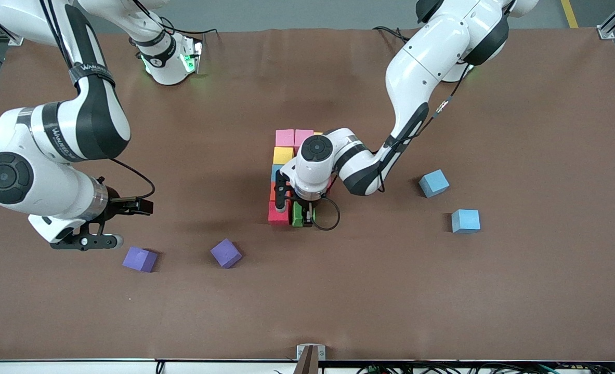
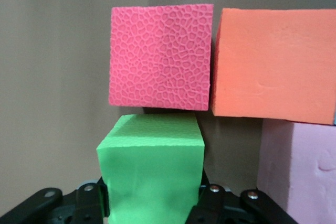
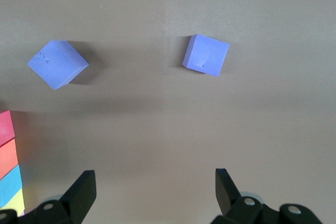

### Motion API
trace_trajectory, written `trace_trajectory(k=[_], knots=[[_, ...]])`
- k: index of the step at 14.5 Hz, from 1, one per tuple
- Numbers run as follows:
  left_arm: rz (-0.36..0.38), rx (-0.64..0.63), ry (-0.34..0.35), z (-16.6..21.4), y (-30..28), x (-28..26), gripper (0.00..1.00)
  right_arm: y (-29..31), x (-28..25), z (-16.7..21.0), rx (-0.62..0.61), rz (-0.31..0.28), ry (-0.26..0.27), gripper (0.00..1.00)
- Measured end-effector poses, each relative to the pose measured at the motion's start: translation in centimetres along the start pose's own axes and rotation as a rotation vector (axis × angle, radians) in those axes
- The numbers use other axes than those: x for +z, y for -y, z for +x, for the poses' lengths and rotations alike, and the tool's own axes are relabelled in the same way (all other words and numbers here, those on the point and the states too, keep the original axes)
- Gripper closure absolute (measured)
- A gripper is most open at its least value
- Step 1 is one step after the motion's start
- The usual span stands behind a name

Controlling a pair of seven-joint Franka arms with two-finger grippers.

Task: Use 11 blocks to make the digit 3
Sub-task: 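Lower red below orange with the right gripper while the left gripper places green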

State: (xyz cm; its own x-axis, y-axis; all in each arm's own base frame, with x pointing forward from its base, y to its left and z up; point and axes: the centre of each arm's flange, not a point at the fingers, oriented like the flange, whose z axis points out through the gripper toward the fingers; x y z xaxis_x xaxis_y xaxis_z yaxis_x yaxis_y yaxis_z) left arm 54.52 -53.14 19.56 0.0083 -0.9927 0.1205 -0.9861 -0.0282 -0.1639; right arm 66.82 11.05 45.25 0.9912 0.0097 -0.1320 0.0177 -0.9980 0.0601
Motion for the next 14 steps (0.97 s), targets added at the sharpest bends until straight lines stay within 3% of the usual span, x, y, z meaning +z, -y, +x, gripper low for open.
trace_trajectory(k=[8,12,13,14], knots=[[0.012,0.013,0.01,0.3,-0.3,0.1,0.4,0.4,0.0,0.0,-0.007,0.002,-0.003,0.0],[0.013,0.006,0.013,-0.3,0.0,1.1,0.06,0.2,-0.1,0.0,-0.018,0.003,-0.009,0.0],[0.014,0.002,0.013,-0.5,0.2,1.1,0.0,0.1,-0.2,0.0,-0.023,0.003,-0.011,0.0],[0.018,-0.002,0.011,-0.6,0.5,0.9,0.0,0.1,-0.3,0.0,-0.027,0.003,-0.012,0.0]])
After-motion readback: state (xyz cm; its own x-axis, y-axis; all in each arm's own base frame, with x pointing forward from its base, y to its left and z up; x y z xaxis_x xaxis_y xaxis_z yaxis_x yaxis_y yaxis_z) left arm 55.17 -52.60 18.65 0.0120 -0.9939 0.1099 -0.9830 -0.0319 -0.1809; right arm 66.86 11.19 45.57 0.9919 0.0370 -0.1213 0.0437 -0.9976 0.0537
